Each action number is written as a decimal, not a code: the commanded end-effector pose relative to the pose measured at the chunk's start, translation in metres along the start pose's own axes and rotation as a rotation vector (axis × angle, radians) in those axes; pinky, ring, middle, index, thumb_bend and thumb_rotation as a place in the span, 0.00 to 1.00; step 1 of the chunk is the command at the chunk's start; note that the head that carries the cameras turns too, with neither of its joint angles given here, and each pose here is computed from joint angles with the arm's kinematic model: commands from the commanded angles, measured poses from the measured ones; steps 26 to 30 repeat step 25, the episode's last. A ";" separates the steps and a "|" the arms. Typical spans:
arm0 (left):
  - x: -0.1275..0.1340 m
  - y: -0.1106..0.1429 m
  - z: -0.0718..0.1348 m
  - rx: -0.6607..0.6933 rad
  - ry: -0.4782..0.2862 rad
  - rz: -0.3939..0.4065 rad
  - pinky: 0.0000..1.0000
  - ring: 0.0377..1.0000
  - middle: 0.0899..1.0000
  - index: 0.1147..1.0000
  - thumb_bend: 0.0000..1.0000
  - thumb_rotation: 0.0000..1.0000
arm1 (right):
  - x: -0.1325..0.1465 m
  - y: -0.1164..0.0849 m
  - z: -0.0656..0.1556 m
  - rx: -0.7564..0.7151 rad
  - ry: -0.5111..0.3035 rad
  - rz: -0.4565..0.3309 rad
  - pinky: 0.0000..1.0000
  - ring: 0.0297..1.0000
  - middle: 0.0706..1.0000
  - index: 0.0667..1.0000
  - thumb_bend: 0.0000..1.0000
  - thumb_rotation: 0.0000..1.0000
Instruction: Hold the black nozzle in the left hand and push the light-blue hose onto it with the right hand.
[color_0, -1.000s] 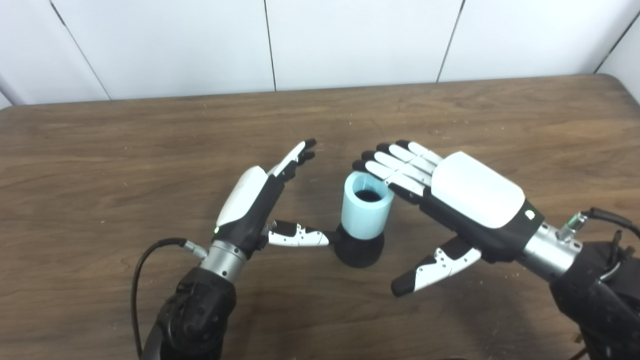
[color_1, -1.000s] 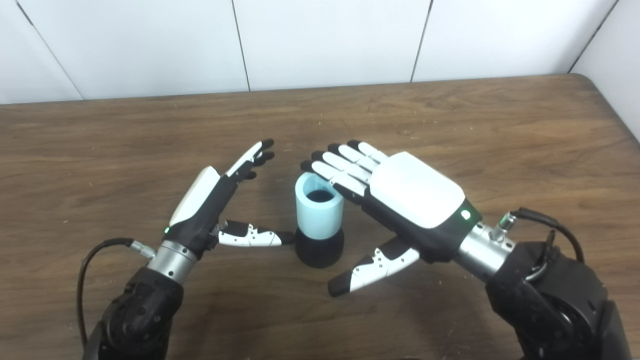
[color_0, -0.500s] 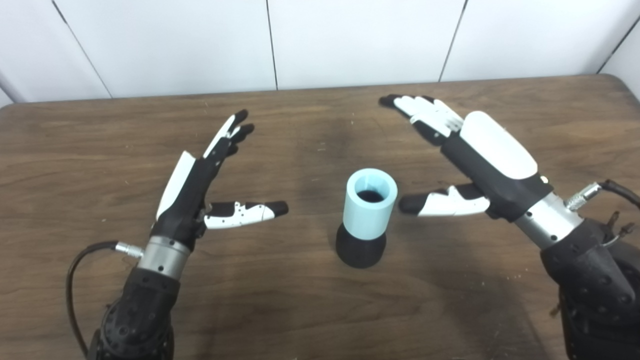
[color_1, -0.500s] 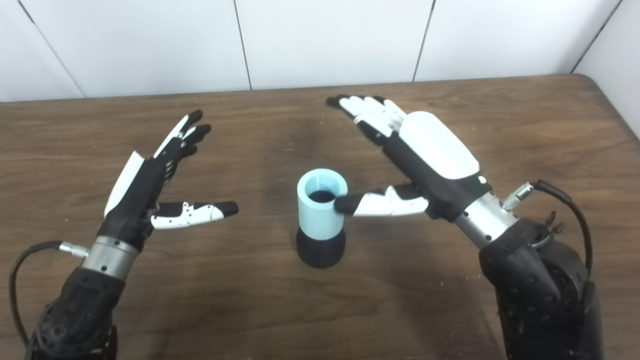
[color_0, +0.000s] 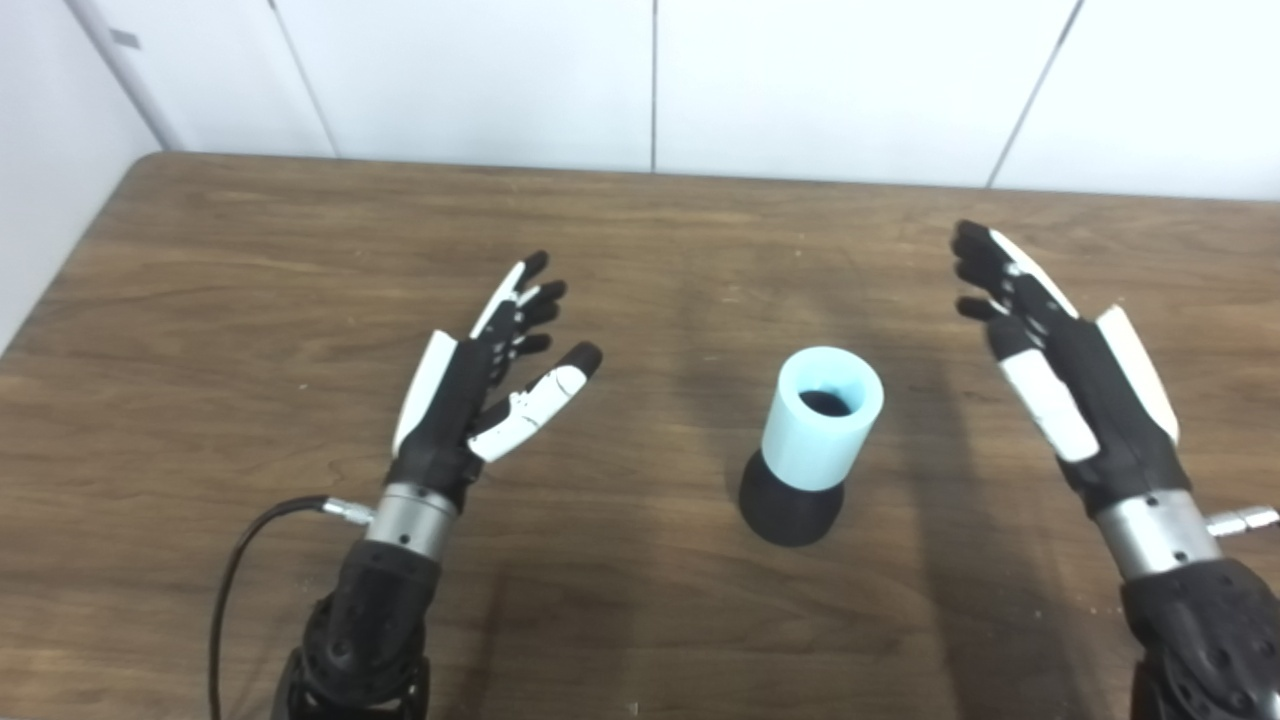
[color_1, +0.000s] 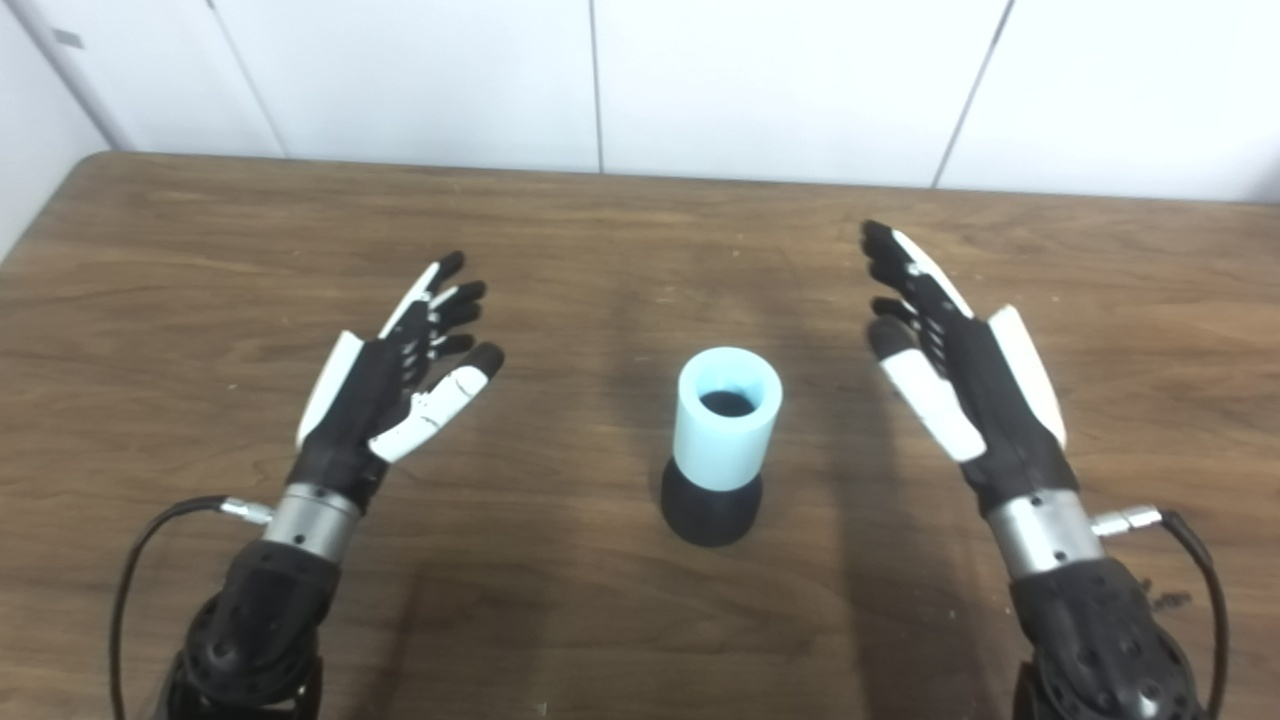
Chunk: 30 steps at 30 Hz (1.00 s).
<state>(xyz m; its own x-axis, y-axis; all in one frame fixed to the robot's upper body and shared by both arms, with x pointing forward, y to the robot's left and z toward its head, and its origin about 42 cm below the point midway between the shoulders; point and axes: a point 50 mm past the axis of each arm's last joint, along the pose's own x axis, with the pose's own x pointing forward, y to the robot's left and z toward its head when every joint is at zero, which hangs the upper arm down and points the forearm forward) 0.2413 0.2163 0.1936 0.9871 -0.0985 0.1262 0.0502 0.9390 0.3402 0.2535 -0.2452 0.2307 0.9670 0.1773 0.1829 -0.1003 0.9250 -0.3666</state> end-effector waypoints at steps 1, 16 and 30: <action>0.000 0.001 0.001 -0.053 -0.034 0.040 0.86 0.92 0.91 0.93 0.43 0.76 | 0.002 -0.002 -0.002 0.073 0.007 -0.048 0.92 0.95 0.92 0.92 0.47 1.00; -0.001 0.013 -0.044 -0.271 0.020 0.060 0.99 1.00 1.00 1.00 0.45 1.00 | -0.012 0.015 -0.031 0.252 0.079 -0.164 0.96 0.97 0.93 0.92 0.44 1.00; -0.001 0.023 -0.057 -0.316 0.001 0.088 1.00 1.00 1.00 1.00 0.47 1.00 | -0.017 0.013 -0.044 0.375 0.126 -0.172 1.00 1.00 1.00 0.97 0.46 1.00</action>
